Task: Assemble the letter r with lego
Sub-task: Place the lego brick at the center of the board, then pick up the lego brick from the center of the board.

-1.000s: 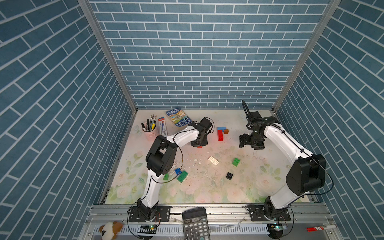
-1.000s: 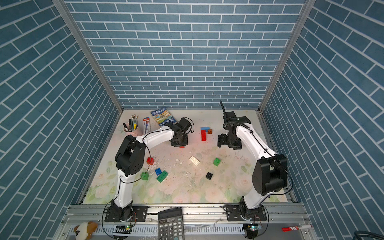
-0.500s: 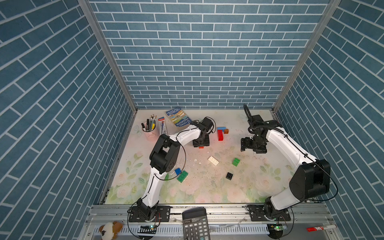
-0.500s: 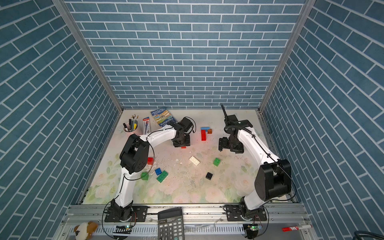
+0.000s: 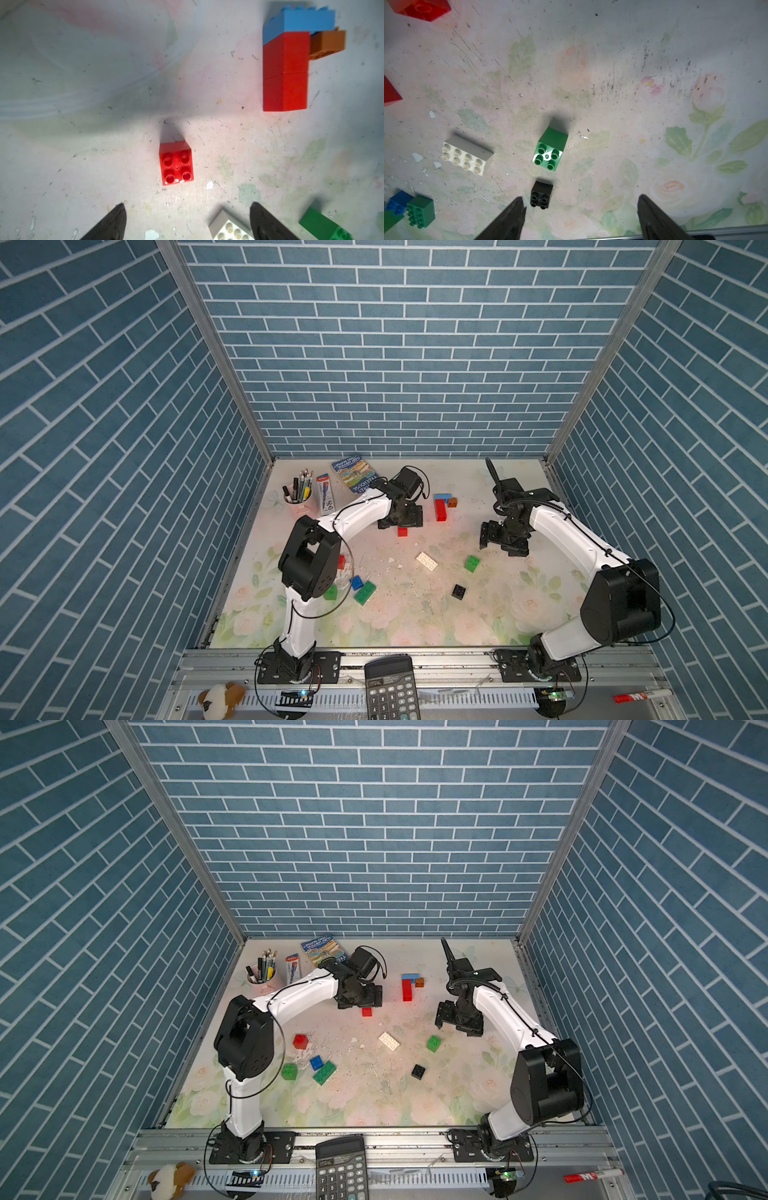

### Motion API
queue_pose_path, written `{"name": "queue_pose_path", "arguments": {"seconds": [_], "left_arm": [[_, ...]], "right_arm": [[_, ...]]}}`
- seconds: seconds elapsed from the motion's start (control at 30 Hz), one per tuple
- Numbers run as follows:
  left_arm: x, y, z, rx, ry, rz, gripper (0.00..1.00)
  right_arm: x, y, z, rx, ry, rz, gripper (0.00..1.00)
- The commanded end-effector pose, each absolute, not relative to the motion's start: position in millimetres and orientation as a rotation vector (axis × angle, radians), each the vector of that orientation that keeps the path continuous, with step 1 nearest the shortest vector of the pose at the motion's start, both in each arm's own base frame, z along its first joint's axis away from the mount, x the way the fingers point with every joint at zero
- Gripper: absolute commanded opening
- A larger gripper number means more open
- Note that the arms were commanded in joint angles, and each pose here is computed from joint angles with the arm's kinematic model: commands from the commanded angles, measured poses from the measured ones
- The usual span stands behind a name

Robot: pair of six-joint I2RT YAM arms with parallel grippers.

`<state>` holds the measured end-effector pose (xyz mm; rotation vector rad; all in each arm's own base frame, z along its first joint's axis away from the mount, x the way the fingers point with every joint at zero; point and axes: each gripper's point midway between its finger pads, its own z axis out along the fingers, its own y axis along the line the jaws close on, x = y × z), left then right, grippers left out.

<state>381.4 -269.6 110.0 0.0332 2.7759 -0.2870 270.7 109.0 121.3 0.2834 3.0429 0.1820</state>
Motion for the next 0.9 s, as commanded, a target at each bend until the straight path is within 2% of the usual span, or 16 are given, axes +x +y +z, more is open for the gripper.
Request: {"name": "queue_pose_path", "arguments": {"seconds": [0.0,0.23,0.47,0.87], "left_arm": [[387,-248,134,0.077,2.676,-0.243,0.97],[380,-186,174,0.099,2.523,-0.135,0.99],[372,-123,192,-0.026,2.472,-0.169,1.00],[371,-100,192,-0.021,2.464,-0.159,1.00]], "right_arm": [[271,125,119,0.367,3.031,0.260,0.74],[271,135,90,0.461,3.048,0.226,0.71],[274,146,65,0.488,3.098,0.180,0.64],[272,158,44,0.533,3.125,0.082,0.54]]}}
